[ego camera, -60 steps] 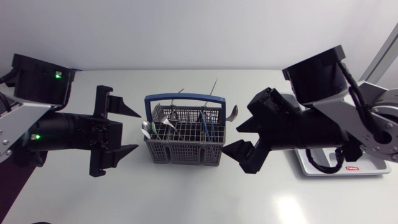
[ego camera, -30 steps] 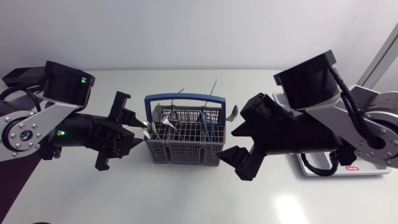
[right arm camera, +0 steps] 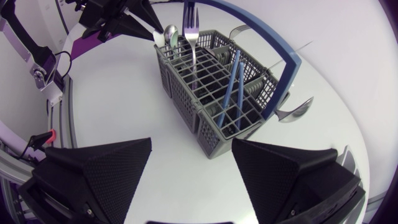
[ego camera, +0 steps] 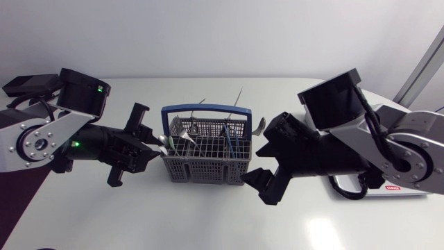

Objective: Sort the cutlery from the basket into the organizer compartments.

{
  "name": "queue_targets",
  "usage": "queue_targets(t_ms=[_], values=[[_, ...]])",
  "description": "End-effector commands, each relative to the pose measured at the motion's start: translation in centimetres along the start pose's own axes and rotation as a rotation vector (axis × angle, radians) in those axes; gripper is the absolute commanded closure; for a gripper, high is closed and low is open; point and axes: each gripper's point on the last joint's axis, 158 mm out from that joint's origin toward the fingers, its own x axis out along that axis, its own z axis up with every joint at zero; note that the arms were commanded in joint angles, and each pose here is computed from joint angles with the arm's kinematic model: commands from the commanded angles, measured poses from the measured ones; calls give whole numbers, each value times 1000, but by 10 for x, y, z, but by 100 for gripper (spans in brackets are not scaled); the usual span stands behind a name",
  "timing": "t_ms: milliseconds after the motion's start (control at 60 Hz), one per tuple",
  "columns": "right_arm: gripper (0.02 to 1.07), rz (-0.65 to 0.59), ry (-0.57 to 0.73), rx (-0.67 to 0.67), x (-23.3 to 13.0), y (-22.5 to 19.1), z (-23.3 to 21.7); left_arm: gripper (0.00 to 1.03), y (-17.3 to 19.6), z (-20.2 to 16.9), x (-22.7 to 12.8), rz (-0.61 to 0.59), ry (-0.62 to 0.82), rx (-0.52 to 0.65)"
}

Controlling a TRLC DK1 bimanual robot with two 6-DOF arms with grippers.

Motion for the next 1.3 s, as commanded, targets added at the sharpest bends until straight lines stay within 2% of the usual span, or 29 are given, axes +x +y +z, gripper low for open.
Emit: queue_targets(t_ms=[0, 33, 100, 117, 467, 817, 1283], values=[[14, -6, 25, -1, 6, -3, -12, 76, 10, 2, 1, 17, -15, 42], [14, -7, 25, 0, 6, -4, -12, 79, 8, 3, 1, 12, -24, 44], [14, -8, 28, -1, 6, -4, -14, 100, 9, 6, 1, 16, -35, 64], [14, -6, 28, -1, 6, -4, -14, 100, 9, 6, 1, 16, -37, 66], [14, -7, 28, -3, 9, -4, -15, 100, 11, 4, 6, 31, -38, 68], [14, 0, 34, -10, 10, -3, -19, 100, 44, 7, -24, 98, -23, 90], [14, 5, 19, -17, 2, 3, -22, 100, 54, 18, -56, 80, 3, 172]])
